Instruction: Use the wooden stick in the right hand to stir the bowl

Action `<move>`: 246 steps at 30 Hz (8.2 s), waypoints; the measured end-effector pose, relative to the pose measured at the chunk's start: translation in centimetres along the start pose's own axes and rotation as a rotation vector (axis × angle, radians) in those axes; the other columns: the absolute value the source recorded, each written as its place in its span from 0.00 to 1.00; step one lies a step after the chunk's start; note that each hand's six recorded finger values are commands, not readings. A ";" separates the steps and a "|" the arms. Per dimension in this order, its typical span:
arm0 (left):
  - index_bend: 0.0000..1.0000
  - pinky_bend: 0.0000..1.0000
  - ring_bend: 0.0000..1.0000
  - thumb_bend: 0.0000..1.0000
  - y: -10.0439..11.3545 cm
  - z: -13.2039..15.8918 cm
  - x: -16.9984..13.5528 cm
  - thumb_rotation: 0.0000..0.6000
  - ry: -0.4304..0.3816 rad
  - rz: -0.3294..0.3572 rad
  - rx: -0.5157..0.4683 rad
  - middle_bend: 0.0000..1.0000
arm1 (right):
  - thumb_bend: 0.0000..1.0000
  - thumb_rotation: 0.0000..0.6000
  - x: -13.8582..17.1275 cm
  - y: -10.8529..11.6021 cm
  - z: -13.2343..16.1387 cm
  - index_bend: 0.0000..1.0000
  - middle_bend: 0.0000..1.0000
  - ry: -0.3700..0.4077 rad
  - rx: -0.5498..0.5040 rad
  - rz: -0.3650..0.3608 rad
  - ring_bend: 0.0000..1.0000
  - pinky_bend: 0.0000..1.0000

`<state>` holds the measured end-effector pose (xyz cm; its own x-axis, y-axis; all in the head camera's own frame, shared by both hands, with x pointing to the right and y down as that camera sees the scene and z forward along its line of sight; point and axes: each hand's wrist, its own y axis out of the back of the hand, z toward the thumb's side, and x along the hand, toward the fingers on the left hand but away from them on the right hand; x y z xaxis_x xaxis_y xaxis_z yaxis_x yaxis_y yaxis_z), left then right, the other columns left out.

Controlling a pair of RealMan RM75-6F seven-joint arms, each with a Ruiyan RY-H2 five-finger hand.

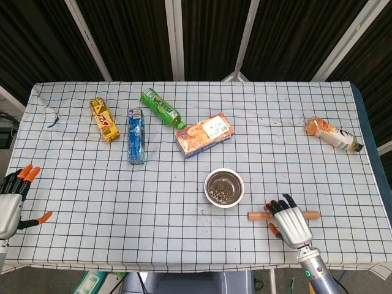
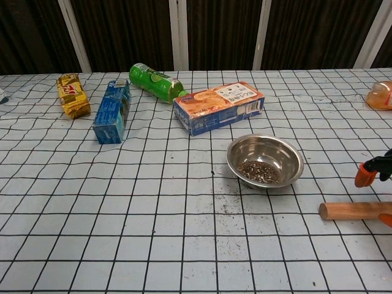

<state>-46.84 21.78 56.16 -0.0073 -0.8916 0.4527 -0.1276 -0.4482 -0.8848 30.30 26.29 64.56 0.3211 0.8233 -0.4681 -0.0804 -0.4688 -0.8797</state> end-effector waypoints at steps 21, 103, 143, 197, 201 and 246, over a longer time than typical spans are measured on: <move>0.00 0.00 0.00 0.02 0.3 0.2 0.2 1.00 -0.013 0.008 0.017 0.00 | 0.35 1.00 -0.6 -1.3 1.7 0.40 0.39 -0.016 0.090 0.020 0.37 0.20; 0.00 0.00 0.00 0.02 0.1 0.0 0.2 1.00 -0.002 -0.013 -0.009 0.00 | 0.47 1.00 -2.6 -2.7 3.7 0.44 0.39 -0.018 0.082 0.085 0.37 0.20; 0.00 0.00 0.00 0.02 0.0 0.1 0.2 1.00 0.002 -0.016 -0.019 0.00 | 0.60 1.00 -3.2 4.4 0.5 0.76 0.62 -0.034 -0.155 -0.153 0.62 0.52; 0.00 0.00 0.00 0.02 -0.1 0.2 0.3 1.00 0.004 -0.030 -0.069 0.00 | 0.60 1.00 -10.4 10.9 2.5 0.76 0.62 -0.060 -1.319 -0.819 0.62 0.52; 0.00 0.00 0.00 0.02 -0.1 0.2 0.4 1.00 0.007 -0.032 -0.073 0.00 | 0.60 1.00 -10.9 10.6 3.3 0.76 0.62 -0.056 -1.339 -0.815 0.62 0.52; 0.00 0.00 0.00 0.02 -0.3 0.2 0.6 1.00 0.015 -0.045 -0.085 0.00 | 0.60 1.00 -12.0 5.0 8.1 0.76 0.62 -0.026 -1.297 -0.717 0.62 0.52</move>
<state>-46.57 21.38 56.65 -0.0148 -0.8696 0.4936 -0.2123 -0.4797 -0.8514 18.41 16.61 65.09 -0.0903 0.9959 0.0094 0.9672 0.0899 -0.2377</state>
